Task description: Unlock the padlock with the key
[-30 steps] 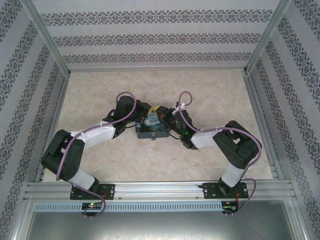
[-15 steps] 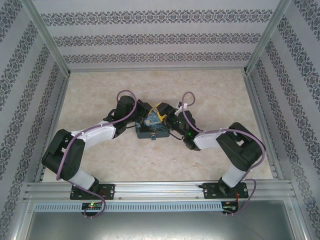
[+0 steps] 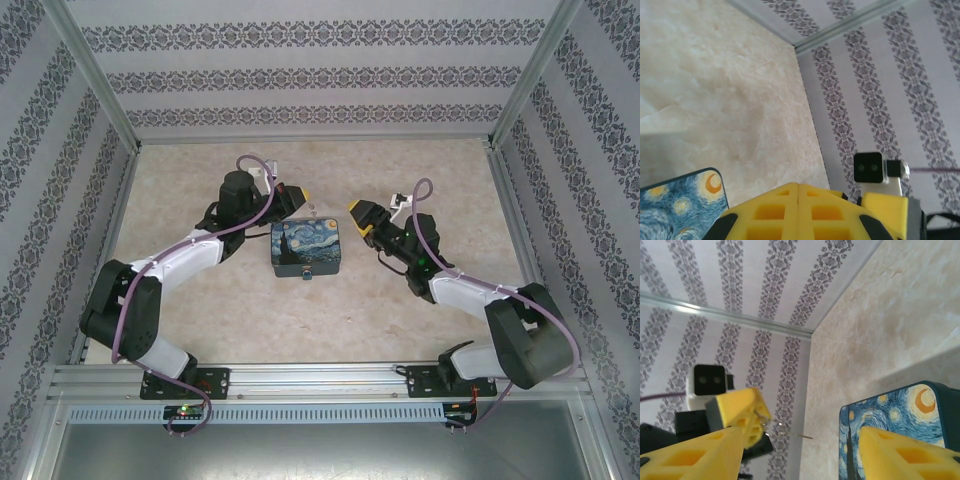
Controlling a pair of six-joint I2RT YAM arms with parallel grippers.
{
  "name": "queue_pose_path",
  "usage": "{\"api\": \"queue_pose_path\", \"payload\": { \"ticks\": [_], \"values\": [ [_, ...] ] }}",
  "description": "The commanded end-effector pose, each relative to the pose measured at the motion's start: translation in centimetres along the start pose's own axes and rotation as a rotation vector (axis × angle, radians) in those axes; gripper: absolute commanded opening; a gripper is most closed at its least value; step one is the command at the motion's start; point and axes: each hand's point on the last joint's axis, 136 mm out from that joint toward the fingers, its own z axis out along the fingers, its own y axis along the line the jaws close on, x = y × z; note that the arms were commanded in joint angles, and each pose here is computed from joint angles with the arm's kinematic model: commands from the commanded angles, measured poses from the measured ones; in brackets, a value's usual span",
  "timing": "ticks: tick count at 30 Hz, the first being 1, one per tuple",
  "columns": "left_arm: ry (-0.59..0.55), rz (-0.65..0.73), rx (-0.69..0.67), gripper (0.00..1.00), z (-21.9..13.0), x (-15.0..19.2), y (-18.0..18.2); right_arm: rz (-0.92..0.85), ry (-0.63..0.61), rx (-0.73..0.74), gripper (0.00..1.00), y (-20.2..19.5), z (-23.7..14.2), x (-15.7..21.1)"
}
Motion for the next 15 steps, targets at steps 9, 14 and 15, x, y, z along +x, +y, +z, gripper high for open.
{"api": "queue_pose_path", "payload": {
  "ticks": [9, 14, 15],
  "values": [
    [-0.043, 0.151, 0.249, 0.0, -1.3, -2.1, -5.3, -0.19, 0.091, -0.211, 0.54, 7.0, 2.0, 0.0],
    [-0.065, 0.093, 0.295, 0.0, -1.0, -2.3, -5.2, -0.204, 0.098, -0.253, 0.48, 8.4, 3.4, 0.9],
    [-0.068, 0.085, 0.301, 0.0, -1.0, -2.3, -5.3, -0.205, 0.098, -0.257, 0.48, 8.5, 3.7, 1.1]
  ]
}}
